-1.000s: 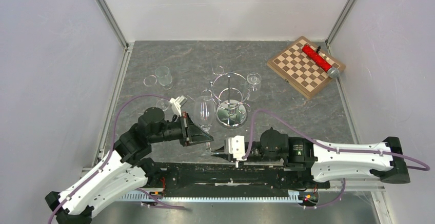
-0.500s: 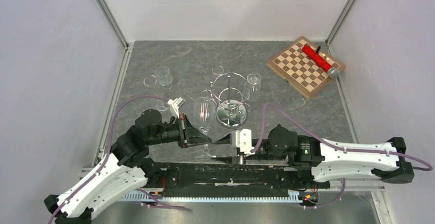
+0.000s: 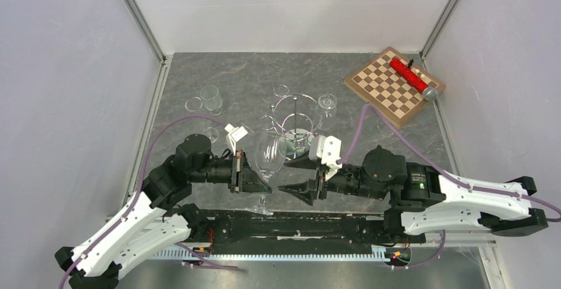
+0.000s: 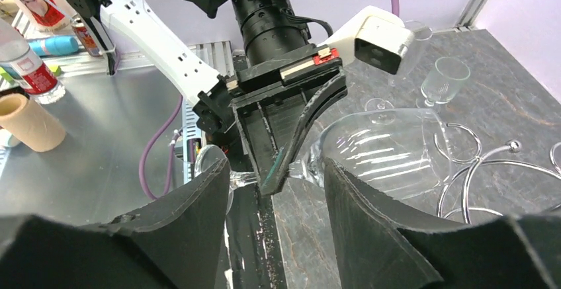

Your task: Take the wine glass off the wine glass rack

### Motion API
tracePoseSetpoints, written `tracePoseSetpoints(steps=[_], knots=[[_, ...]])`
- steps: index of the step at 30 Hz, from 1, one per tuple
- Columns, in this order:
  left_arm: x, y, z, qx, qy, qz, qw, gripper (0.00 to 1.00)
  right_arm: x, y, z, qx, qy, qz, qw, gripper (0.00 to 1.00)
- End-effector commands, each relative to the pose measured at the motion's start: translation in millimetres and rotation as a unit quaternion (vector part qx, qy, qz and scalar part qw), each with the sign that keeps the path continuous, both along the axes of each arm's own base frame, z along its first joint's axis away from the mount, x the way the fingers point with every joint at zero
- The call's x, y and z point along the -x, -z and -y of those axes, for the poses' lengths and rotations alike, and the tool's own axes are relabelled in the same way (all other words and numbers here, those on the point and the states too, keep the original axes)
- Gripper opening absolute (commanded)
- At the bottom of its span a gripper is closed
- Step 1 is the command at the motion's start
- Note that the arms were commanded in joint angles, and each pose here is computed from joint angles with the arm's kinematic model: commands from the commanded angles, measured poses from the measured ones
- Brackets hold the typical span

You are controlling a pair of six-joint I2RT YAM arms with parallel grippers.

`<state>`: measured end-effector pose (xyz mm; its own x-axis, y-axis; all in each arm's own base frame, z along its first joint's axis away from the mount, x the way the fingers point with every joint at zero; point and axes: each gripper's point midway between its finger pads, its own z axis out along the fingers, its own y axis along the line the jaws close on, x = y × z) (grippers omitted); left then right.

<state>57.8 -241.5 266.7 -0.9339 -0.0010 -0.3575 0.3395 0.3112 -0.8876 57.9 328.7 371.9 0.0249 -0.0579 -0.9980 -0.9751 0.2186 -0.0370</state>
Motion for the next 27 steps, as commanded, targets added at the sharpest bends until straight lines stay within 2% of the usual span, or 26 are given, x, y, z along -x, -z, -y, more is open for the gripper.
tracePoseSetpoints(steps=[1,6,12,19,27], knots=[[15.6,-26.6,-3.6,0.019,0.078,0.098,0.992,0.02,-10.6,-14.1,6.6,0.012,0.037,-0.033,0.999,0.57],[15.7,-20.0,-5.4,-0.008,0.106,0.125,0.986,0.02,-26.4,-33.2,4.9,0.022,0.032,-0.071,0.997,0.56],[14.7,-15.9,-12.0,-0.026,0.128,0.189,0.973,0.02,-48.1,-48.0,4.7,0.024,0.014,-0.089,0.996,0.56],[12.7,-4.4,-11.9,-0.036,0.143,0.208,0.967,0.02,-64.7,-40.3,8.7,0.023,-0.025,-0.155,0.987,0.55],[18.2,-5.9,-14.0,-0.016,0.162,0.247,0.955,0.02,-61.8,-32.6,12.8,0.02,-0.091,-0.206,0.974,0.54]])
